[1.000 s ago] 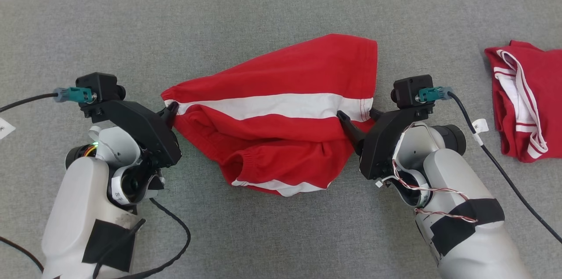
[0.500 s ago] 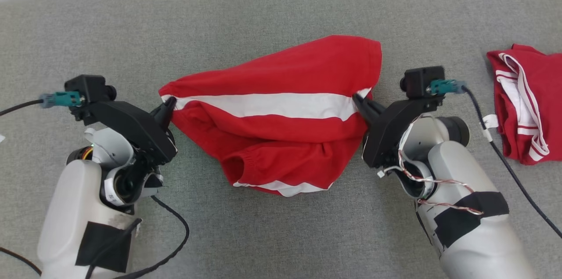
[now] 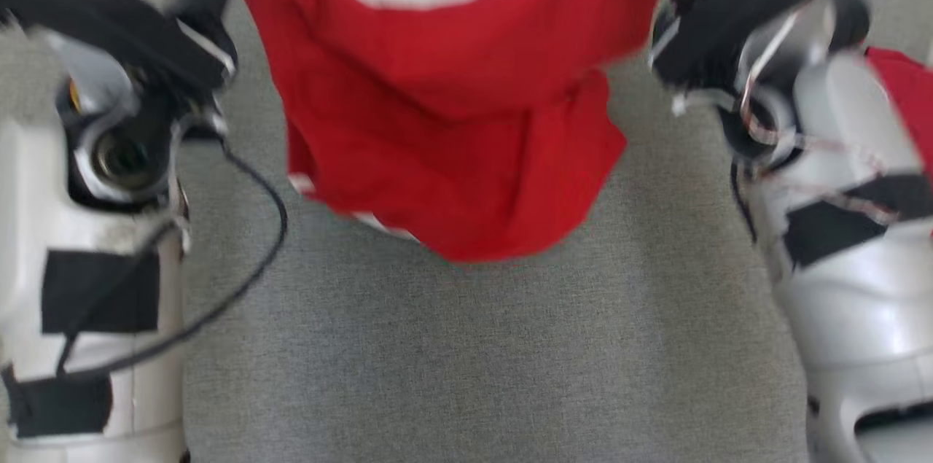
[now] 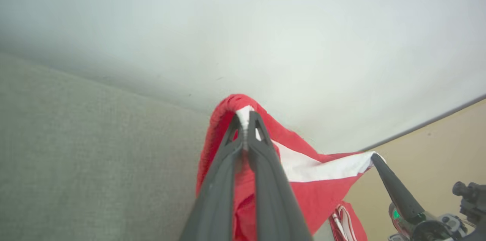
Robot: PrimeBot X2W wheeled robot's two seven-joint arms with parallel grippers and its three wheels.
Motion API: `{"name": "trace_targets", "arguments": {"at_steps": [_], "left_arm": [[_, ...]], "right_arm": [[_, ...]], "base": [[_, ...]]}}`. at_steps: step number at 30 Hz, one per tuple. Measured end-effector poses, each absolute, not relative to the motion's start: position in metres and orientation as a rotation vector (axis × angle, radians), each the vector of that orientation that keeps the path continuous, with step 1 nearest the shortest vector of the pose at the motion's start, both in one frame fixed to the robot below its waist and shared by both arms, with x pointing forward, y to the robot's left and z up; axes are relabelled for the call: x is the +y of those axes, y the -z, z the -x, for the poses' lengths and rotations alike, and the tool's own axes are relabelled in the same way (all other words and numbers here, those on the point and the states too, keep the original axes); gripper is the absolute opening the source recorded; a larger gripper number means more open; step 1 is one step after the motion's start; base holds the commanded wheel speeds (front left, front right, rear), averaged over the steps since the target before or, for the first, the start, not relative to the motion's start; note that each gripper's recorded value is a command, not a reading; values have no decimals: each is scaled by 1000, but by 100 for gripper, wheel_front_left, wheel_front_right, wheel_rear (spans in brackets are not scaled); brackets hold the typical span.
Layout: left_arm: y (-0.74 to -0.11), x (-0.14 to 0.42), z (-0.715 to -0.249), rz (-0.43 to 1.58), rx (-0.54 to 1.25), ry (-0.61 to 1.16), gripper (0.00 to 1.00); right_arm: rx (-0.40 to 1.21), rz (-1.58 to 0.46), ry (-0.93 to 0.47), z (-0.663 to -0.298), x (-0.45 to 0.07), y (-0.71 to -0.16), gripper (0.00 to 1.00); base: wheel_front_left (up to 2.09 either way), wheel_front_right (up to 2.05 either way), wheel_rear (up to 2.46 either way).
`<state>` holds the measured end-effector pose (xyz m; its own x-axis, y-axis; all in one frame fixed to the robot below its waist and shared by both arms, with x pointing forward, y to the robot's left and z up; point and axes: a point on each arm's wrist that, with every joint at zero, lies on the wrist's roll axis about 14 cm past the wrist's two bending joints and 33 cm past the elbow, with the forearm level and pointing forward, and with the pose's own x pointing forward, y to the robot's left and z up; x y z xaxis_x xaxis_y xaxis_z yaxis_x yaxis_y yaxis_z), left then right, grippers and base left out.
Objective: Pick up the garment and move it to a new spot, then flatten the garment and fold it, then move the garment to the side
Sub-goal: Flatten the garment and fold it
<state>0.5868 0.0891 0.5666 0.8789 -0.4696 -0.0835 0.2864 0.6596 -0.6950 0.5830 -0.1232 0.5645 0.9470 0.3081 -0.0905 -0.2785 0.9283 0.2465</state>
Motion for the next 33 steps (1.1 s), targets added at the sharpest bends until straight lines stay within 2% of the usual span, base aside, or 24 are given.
{"name": "trace_targets", "arguments": {"at_steps": [5,10,16,20,21,26,33], "left_arm": [[-618,96,-628,769,84,402,0],[-665,122,-667,740,-175,303,0],[-686,130,-696,771,-355,287,0],[-684,140,-707,792,-444,268,0],[-681,143,-710,801,-456,256,0],[-602,148,-715,735,-325,188,0],[-550,126,-681,713,-198,216,0]], "right_arm": [[-51,-140,-301,-627,-123,-629,0],[-261,-107,-244,-665,-137,-687,0],[-488,-104,-151,-692,-161,-731,0],[-583,-92,-120,-702,-166,-739,0],[-584,-98,-119,-705,-166,-736,0],[-360,-79,-134,-724,-154,-646,0],[-167,-75,-186,-703,-142,-581,0]], "base": [[0,0,0],[0,0,0],[0,0,0],[0,0,0],[0,0,0],[0,0,0],[0,0,0]]}}
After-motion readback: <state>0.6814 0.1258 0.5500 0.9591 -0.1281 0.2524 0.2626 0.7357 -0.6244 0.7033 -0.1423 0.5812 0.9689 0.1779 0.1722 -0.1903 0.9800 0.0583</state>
